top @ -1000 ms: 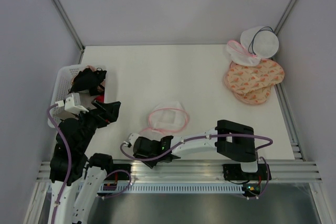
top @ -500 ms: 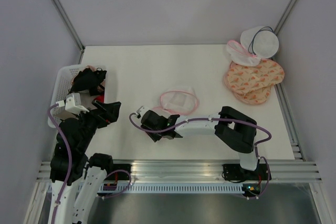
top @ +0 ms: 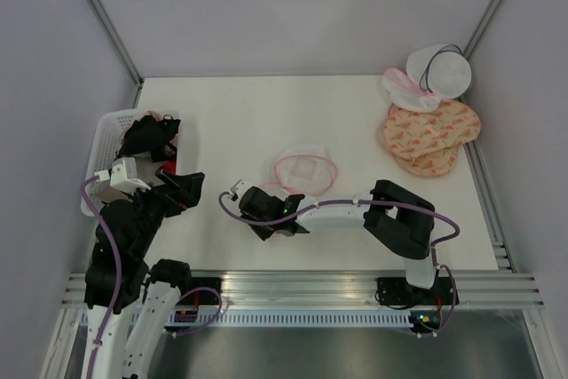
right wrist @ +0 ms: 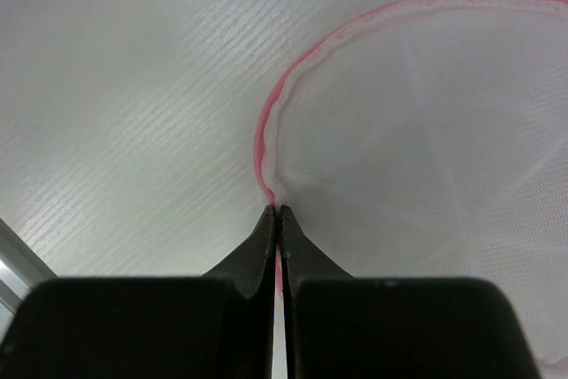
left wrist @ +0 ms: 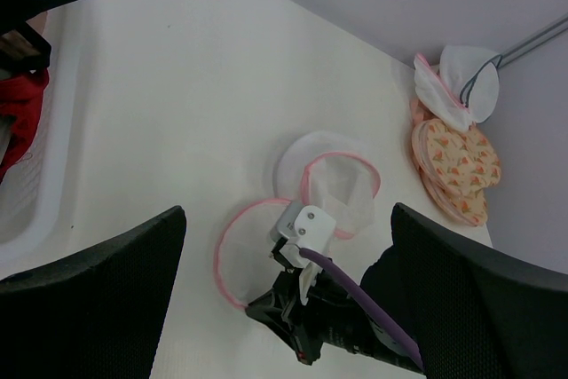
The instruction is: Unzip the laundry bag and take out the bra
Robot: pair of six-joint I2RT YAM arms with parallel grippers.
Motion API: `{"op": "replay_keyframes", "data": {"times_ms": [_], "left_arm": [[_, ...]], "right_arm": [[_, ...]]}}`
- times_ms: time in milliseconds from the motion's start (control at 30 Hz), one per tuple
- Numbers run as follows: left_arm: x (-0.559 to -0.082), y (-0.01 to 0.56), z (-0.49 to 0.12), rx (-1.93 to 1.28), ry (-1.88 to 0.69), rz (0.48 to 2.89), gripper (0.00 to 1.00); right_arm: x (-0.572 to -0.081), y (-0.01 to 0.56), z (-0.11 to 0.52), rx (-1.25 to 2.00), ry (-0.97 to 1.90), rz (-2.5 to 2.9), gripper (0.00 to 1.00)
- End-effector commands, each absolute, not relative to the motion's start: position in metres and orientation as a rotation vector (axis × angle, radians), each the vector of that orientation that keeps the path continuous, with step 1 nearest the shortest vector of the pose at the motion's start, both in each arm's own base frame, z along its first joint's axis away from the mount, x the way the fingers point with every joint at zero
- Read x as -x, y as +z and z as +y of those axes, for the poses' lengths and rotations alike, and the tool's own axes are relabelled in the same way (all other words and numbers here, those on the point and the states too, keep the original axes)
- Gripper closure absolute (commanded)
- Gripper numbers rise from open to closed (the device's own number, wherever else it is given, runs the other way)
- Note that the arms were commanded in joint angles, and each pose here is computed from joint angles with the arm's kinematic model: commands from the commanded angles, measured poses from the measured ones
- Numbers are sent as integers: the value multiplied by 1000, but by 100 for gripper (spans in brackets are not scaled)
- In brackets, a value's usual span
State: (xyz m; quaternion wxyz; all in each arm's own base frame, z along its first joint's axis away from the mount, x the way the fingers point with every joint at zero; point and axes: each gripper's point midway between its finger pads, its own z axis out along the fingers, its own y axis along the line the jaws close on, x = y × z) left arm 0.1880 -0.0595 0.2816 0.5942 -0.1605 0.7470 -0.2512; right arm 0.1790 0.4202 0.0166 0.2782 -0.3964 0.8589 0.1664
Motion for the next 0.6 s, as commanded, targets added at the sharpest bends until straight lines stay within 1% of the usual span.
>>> {"op": "replay_keyframes", "data": {"times_ms": [0, 133, 167, 200, 233, 267, 300, 333, 400, 433, 500, 533, 567], "left_arm": [[-188, 284, -57, 352, -561, 1721, 0], [-187, 284, -58, 349, -570, 1722, 0], [-187, 284, -59, 348, -571, 1723, 0], [-187, 284, -60, 345, -577, 1726, 0], [-186, 284, -61, 341, -582, 1726, 0], [-187, 282, -61, 342, -583, 1733, 0], [-186, 282, -62, 339, -590, 1733, 0], [-186, 281, -63, 336, -593, 1737, 0], [-185, 278, -67, 324, -613, 1748, 0], [-186, 278, -69, 316, -623, 1754, 0], [-187, 273, -78, 286, -668, 1774, 0], [-188, 270, -82, 274, -686, 1788, 0], [-189, 264, -86, 266, -700, 1807, 0]], "right_arm": [[-169, 30, 412, 1080, 482, 2318, 99], [-163, 97, 426, 1018, 674, 2211, 100], [-165, 126, 428, 981, 734, 2158, 99], [-166, 143, 428, 949, 776, 2134, 100], [-172, 161, 430, 883, 828, 2109, 100], [-174, 191, 427, 831, 890, 2053, 100], [-177, 202, 423, 787, 920, 2036, 100], [-189, 232, 417, 704, 972, 1974, 100], [-202, 247, 406, 568, 1026, 1970, 100], [-222, 265, 394, 462, 1049, 1940, 100], [-241, 268, 380, 304, 1080, 1971, 100], [-262, 266, 365, 210, 1059, 1984, 100], [-272, 261, 356, 151, 1049, 2004, 100]]}}
